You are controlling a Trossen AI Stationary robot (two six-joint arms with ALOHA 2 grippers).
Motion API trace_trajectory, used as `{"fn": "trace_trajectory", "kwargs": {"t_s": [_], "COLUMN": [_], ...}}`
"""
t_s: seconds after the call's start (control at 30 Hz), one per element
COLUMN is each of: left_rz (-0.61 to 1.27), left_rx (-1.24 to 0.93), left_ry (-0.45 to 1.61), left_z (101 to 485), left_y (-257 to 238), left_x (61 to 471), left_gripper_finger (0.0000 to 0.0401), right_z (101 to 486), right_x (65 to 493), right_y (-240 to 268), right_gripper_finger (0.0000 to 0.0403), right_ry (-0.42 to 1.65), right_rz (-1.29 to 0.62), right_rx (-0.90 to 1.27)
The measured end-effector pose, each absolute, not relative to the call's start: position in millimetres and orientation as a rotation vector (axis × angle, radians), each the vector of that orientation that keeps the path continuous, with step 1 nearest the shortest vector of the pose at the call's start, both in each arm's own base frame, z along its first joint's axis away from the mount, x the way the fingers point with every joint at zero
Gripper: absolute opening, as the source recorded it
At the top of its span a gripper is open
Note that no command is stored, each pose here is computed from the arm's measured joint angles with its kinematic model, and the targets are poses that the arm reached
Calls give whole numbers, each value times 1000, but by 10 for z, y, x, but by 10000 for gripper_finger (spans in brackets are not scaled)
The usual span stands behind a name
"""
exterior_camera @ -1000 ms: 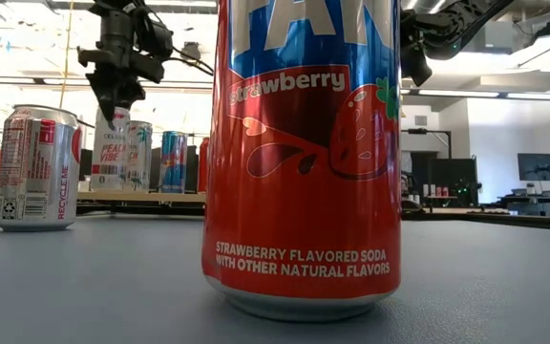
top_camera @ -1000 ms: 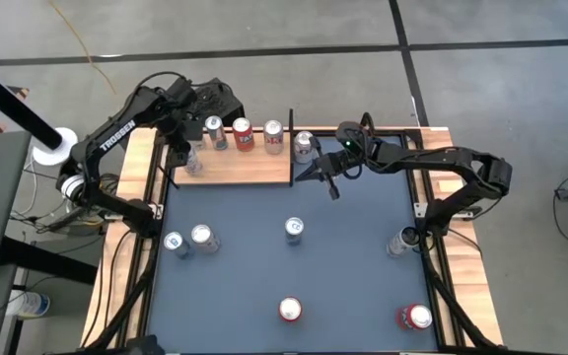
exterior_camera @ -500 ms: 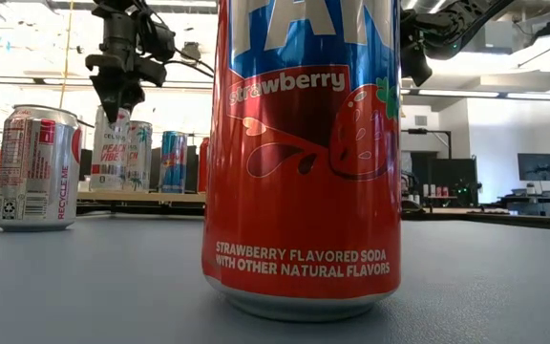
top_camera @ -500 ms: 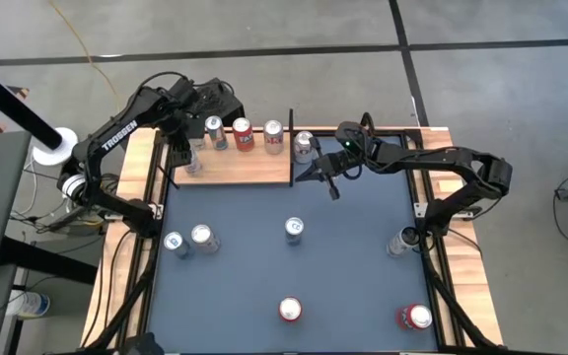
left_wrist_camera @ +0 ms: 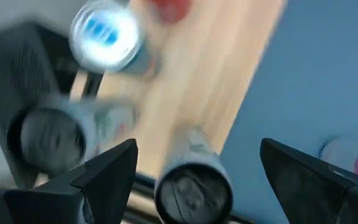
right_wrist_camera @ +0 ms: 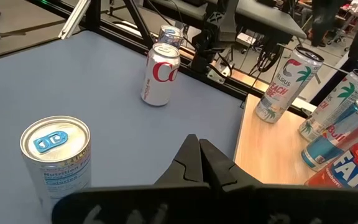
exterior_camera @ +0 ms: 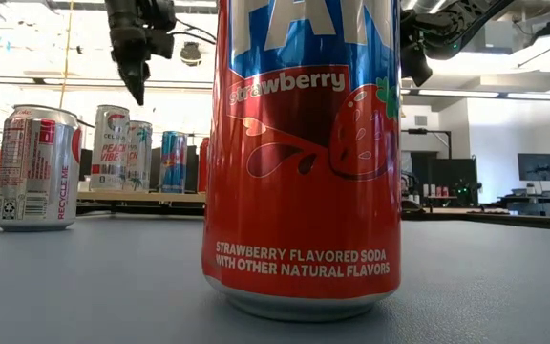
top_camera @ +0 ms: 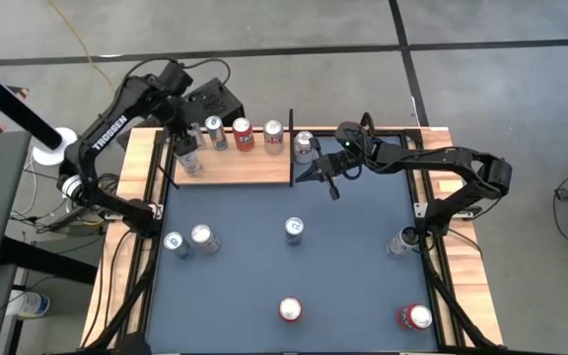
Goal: Place canned beverage on shelf
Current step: Put the bottom white pink soda can on the shelf aligned with the other white pink soda can
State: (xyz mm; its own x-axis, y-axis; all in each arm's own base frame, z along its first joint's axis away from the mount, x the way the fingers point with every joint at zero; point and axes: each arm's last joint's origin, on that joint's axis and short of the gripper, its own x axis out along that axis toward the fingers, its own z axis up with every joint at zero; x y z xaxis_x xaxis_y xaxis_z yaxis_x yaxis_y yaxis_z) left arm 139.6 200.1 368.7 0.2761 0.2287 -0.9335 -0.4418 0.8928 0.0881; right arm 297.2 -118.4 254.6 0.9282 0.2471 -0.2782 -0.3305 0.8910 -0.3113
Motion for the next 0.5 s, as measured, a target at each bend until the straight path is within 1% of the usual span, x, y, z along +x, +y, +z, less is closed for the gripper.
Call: {"fn": "trace_trajectory", "kwargs": {"t_s": [0.13,0.23,0.37,0.5], "left_rz": [693,774,816,879], "left_rx": [-470,-576,-658,-653], "left_ry": [1221,1230,1193,1194], "left_z": [3694,3682,3681,3683], "left_y": [1963,1936,1934,1947], "left_x": [1340,1315,1321,1312], "left_gripper_finger": [327,327,327,327], "right_z": [2541,2545,2550,2548], "right_x": [2970,2971,2973,2976], "right_y": [-1183,-1183,-1184,-1176], "right_gripper_finger": [0,0,0,0], "right_ry": [241,235,230,231], "right_rz": [304,305,304,307], "right_rx": [-360,-377,-382,-381]}}
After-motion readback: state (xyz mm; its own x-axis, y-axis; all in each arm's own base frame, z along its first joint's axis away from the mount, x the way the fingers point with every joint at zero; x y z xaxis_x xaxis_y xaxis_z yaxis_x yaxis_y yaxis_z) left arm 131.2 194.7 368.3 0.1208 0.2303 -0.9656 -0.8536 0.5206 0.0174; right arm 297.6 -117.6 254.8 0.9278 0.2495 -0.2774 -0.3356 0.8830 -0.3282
